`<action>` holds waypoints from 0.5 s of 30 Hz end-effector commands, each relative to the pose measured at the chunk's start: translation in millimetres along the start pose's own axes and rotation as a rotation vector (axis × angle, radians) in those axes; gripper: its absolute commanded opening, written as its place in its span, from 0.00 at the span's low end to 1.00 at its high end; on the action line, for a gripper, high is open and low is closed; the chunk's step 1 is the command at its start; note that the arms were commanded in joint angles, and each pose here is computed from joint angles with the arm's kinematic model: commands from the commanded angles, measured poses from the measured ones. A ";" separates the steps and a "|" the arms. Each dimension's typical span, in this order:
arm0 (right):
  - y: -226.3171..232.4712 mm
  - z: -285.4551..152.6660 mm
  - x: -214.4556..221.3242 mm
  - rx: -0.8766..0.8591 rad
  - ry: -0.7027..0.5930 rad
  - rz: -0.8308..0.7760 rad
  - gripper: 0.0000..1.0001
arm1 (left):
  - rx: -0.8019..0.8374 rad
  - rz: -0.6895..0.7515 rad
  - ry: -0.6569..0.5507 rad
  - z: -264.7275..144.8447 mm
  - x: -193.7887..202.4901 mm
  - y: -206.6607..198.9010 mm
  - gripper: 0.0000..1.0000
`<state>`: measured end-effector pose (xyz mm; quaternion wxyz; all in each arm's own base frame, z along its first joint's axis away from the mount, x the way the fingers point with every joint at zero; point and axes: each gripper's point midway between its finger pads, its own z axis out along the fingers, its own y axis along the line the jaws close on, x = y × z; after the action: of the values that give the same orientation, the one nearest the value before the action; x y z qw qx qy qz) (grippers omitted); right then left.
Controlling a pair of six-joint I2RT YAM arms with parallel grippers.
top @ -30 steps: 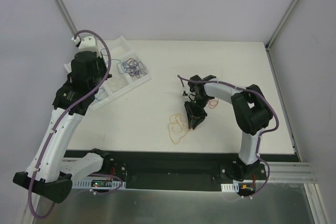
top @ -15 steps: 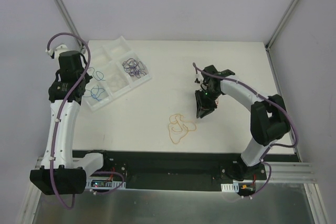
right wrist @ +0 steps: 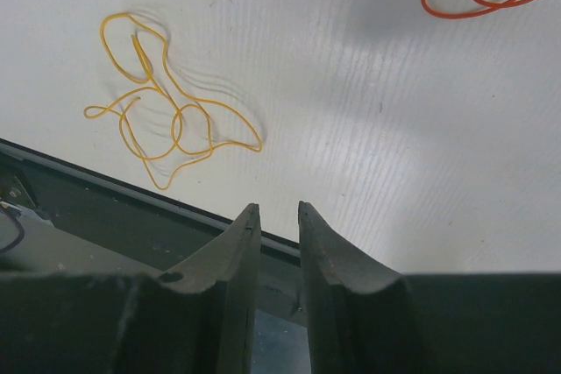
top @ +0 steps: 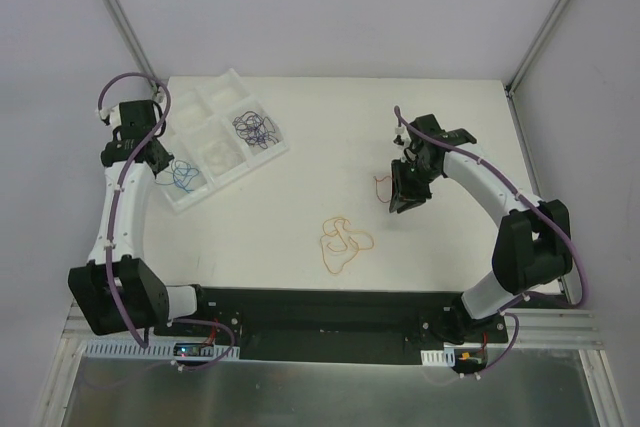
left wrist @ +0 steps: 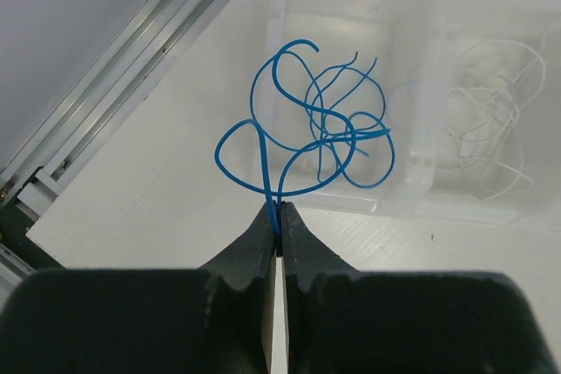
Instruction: Untangle the cables
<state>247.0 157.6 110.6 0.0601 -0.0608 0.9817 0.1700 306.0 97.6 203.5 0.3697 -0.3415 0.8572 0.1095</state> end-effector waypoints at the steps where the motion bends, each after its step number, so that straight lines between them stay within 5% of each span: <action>1: -0.2 -5.5 6.7 0.004 0.015 0.015 0.27 | -0.067 -0.025 0.076 20.1 16.5 11.8 0.00; 5: -0.4 -3.7 7.1 0.002 0.020 0.017 0.27 | -0.064 -0.024 0.125 39.3 23.1 9.9 0.01; 10: 1.6 -1.9 8.1 -0.013 0.032 0.021 0.27 | 0.035 -0.101 0.159 35.2 17.6 -11.2 0.57; 15: 5.7 2.3 10.7 -0.042 0.050 0.023 0.27 | 0.161 -0.130 0.150 15.9 12.4 -30.1 0.65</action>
<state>244.9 159.3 110.9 0.0549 -0.0611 0.9810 0.1758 317.7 94.2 150.1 0.2909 -0.3757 0.8782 0.0557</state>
